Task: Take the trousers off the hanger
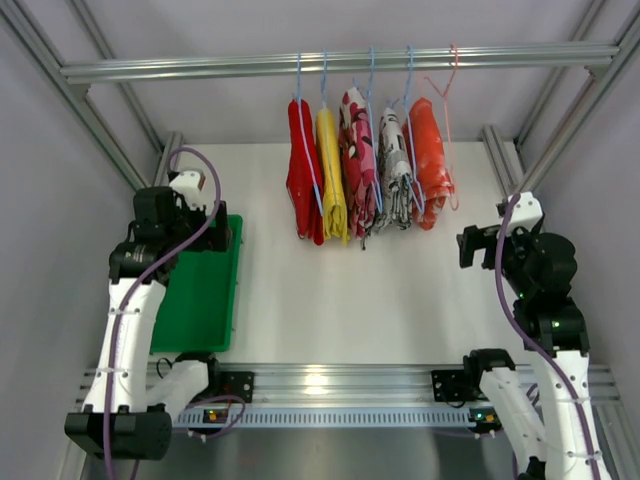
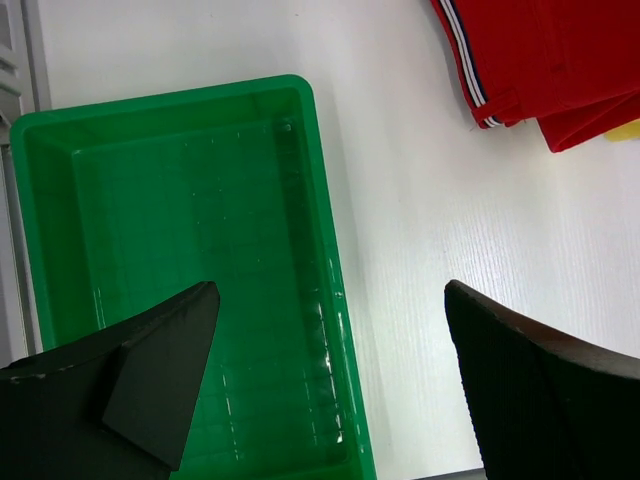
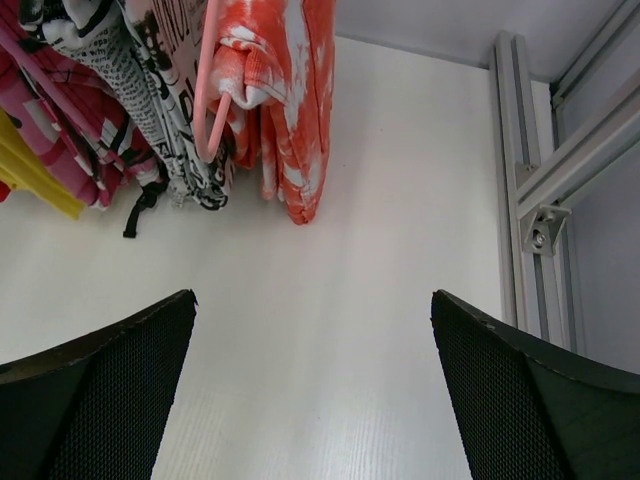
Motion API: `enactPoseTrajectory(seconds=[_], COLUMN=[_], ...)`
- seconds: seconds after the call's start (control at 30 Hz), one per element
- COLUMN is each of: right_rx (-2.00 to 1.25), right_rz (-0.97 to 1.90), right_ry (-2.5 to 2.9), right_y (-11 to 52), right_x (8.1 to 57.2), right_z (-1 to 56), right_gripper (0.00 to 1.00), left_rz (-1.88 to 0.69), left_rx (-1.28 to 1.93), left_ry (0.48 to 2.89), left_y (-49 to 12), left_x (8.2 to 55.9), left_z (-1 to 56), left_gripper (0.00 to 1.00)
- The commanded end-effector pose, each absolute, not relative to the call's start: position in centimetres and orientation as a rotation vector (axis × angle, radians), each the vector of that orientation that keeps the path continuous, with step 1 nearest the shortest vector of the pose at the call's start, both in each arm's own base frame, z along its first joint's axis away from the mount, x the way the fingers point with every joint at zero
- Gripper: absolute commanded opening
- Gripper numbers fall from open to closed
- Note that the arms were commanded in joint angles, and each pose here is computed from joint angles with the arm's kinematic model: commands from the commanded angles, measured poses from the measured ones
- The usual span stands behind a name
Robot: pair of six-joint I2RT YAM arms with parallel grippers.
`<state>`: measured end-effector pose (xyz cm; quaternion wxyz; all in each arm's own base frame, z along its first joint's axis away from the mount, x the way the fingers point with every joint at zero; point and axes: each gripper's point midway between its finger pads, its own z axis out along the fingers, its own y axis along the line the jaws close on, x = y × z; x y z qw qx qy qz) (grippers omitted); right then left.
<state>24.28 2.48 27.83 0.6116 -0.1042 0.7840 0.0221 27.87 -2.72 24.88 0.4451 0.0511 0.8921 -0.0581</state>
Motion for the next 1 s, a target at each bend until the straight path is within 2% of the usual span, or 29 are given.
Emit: enactPoseTrajectory(seconds=[0.0, 0.1, 0.27, 0.3, 0.33, 0.4, 0.6, 0.77, 0.97], right_rx=[-0.187, -0.177, -0.136, -0.135, -0.132, -0.131, -0.141, -0.166, -0.17], right_rz=[0.04, 0.051, 0.052, 0.057, 0.062, 0.058, 0.005, -0.011, -0.022], right_ry=[1.791, 1.801, 1.835, 1.836, 1.84, 1.838, 1.801, 1.792, 1.8], right_y=[1.9, 2.0, 1.3, 1.4, 1.4, 1.3, 0.6, 0.6, 0.4], right_x=[24.1, 24.0, 24.1, 24.1, 24.2, 24.4, 25.0, 25.1, 25.3], right_z=[28.2, 27.8, 27.0, 27.1, 27.1, 27.4, 29.1, 29.7, 29.3], right_gripper=[0.99, 0.99, 0.99, 1.0, 0.99, 1.0, 1.0, 0.99, 0.99], left_rz=[-0.181, -0.405, -0.832, -0.984, -1.037, -1.145, -1.281, -1.427, -1.518], left_rx=[0.123, 0.176, 0.251, 0.23, 0.263, 0.239, 0.231, 0.279, 0.309], left_ry=[2.126, 2.106, 1.848, 1.813, 1.72, 1.703, 1.667, 1.512, 1.484], left_y=[-3.2, -6.5, -12.4, -13.9, -14.9, -16.4, -21.6, -24.1, -26.5], left_x=[28.6, 28.7, 29.5, 28.9, 29.7, 30.7, 34.7, 35.2, 35.9], left_z=[26.8, 28.1, 34.7, 36.2, 38.0, 38.9, 41.0, 43.6, 44.3], left_gripper=[0.99, 0.99, 0.99, 0.99, 0.99, 0.99, 0.97, 0.91, 0.84])
